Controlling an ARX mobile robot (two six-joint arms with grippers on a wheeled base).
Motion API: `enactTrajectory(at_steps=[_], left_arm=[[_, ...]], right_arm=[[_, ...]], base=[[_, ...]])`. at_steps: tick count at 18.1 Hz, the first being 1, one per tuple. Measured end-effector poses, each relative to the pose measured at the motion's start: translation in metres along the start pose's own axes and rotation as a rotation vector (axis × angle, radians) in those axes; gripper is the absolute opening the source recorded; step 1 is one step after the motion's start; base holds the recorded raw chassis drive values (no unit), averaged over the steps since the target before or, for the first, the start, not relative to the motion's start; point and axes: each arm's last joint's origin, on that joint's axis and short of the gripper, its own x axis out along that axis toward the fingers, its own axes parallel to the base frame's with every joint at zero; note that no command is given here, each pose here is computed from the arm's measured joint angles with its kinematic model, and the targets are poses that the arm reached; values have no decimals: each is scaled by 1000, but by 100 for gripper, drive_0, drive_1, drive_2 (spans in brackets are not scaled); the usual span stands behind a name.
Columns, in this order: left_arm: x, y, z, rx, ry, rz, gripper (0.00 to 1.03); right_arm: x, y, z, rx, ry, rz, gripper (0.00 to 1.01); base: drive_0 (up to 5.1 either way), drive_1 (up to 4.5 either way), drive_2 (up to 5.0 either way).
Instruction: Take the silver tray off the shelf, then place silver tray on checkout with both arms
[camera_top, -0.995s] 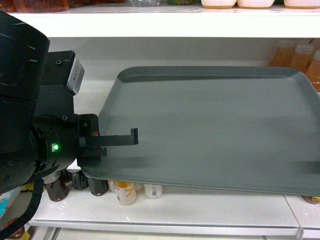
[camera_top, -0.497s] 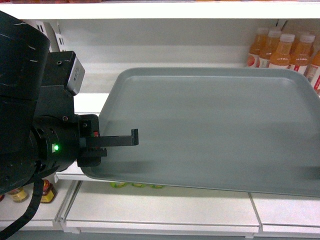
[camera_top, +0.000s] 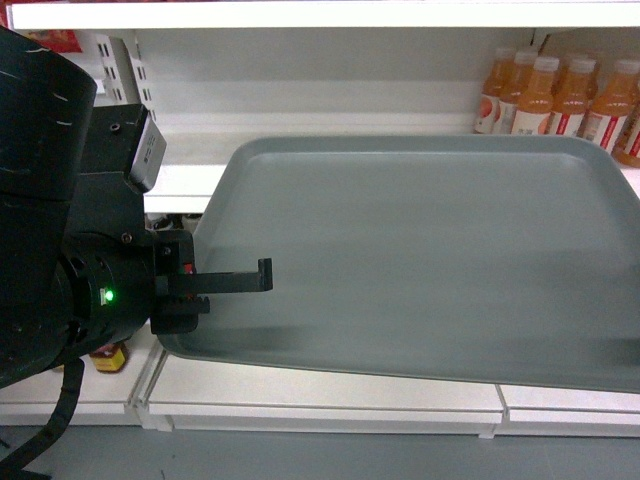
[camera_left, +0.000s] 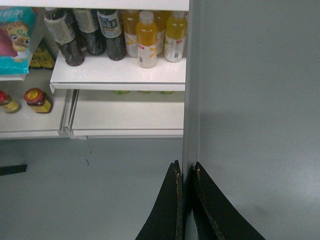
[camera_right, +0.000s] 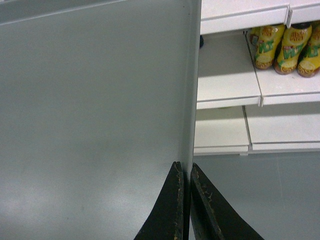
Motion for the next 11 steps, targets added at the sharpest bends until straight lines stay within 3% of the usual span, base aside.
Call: enactTrajectory(at_steps=[11], left_arm=[[0, -1, 0, 2, -2, 2, 3]], right_arm=[[0, 0, 0, 0, 0, 0, 3]], base=[[8, -426, 441]])
